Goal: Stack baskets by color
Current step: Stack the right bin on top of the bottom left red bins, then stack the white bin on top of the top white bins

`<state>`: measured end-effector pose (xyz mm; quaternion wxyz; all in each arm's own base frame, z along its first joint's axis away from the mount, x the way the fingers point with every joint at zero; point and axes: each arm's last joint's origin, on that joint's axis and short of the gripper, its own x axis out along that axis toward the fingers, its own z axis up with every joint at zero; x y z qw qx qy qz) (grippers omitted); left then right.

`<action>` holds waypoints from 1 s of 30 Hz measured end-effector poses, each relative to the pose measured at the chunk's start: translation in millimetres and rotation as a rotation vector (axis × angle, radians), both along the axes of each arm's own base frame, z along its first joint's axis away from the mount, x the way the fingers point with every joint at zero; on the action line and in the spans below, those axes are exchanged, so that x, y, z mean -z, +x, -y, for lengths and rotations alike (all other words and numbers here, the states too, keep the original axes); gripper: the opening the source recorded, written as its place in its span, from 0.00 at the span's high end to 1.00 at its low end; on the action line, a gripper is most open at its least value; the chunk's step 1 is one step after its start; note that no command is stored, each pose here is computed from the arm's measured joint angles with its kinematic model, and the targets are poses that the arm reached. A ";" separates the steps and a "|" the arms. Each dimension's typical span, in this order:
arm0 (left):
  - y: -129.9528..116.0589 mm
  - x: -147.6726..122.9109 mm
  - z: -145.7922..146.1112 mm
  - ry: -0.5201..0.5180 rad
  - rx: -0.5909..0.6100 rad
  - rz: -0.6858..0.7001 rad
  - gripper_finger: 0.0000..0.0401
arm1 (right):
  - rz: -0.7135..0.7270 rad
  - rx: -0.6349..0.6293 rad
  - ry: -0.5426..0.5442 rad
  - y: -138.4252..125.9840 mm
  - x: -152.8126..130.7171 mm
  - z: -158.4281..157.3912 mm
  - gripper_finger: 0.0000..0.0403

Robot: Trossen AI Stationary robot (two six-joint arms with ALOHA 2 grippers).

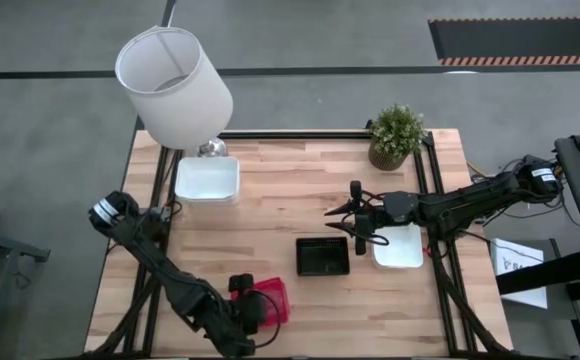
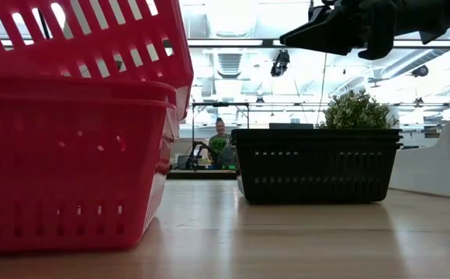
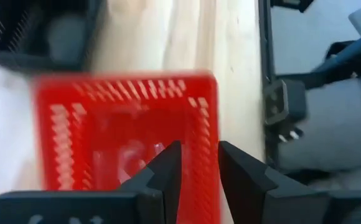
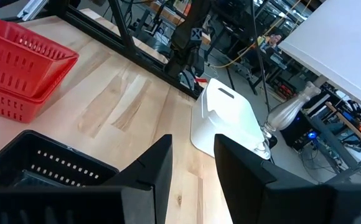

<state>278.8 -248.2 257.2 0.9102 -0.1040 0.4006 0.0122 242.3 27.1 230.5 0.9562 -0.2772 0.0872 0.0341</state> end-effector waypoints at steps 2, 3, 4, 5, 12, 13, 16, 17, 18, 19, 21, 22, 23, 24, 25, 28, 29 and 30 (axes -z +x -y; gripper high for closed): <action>4.5 -4.2 -4.1 0.070 0.025 0.051 0.78 | 0.000 0.000 0.000 0.0 0.0 0.0 0.72; 7.3 -7.3 -5.6 0.117 0.048 0.090 0.79 | 0.000 0.000 0.000 0.0 0.0 0.0 0.72; 10.0 -10.7 -7.5 0.171 0.070 0.132 0.79 | 0.000 0.000 0.000 0.0 0.0 0.0 0.72; 12.9 -13.4 -10.3 0.228 0.085 0.170 0.80 | -0.001 0.000 0.000 0.0 0.1 0.0 0.72; 38.2 7.7 -42.1 0.359 0.181 0.219 0.91 | -0.004 0.000 0.000 -0.1 0.4 0.0 0.72; 41.5 12.8 -46.1 0.338 0.206 0.238 0.93 | -0.004 0.000 0.002 -0.1 0.4 0.0 0.72; 46.1 26.2 -56.8 0.222 0.264 0.255 0.98 | -0.007 0.002 0.008 -0.1 0.7 0.0 0.72; 44.4 29.4 -60.1 0.177 0.259 0.228 0.99 | -0.010 0.002 0.008 -0.2 0.9 0.0 0.72; 42.0 31.1 -62.5 0.134 0.246 0.194 0.99 | -0.012 0.002 0.008 -0.2 1.1 0.0 0.72; 39.8 31.4 -64.2 0.104 0.232 0.164 0.99 | -0.013 0.002 0.009 -0.2 1.2 0.0 0.72; 36.0 28.9 -65.7 0.068 0.211 0.133 0.99 | -0.019 0.002 0.009 -0.3 1.8 0.0 0.72; 34.5 27.6 -66.6 0.066 0.209 0.126 0.99 | -0.021 0.002 0.008 -0.3 2.1 0.0 0.72; 34.1 25.8 -66.6 0.061 0.208 0.133 0.99 | -0.025 0.002 0.008 -0.4 2.4 0.1 0.72; 33.8 24.0 -66.8 0.058 0.208 0.139 0.99 | -0.026 0.003 0.008 -0.4 2.5 0.1 0.72; 33.1 22.9 -67.1 0.056 0.210 0.138 0.99 | -0.027 0.003 0.007 -0.5 2.6 0.1 0.72; 32.1 20.5 -68.0 0.069 0.228 0.143 0.99 | -0.027 0.004 0.014 -0.5 2.6 0.1 0.72; 30.7 19.0 -68.8 0.089 0.245 0.143 0.99 | -0.027 0.004 0.017 -0.5 2.6 0.1 0.72; 29.8 17.4 -69.4 0.110 0.263 0.148 0.99 | -0.031 0.006 0.024 -0.5 2.9 0.1 0.72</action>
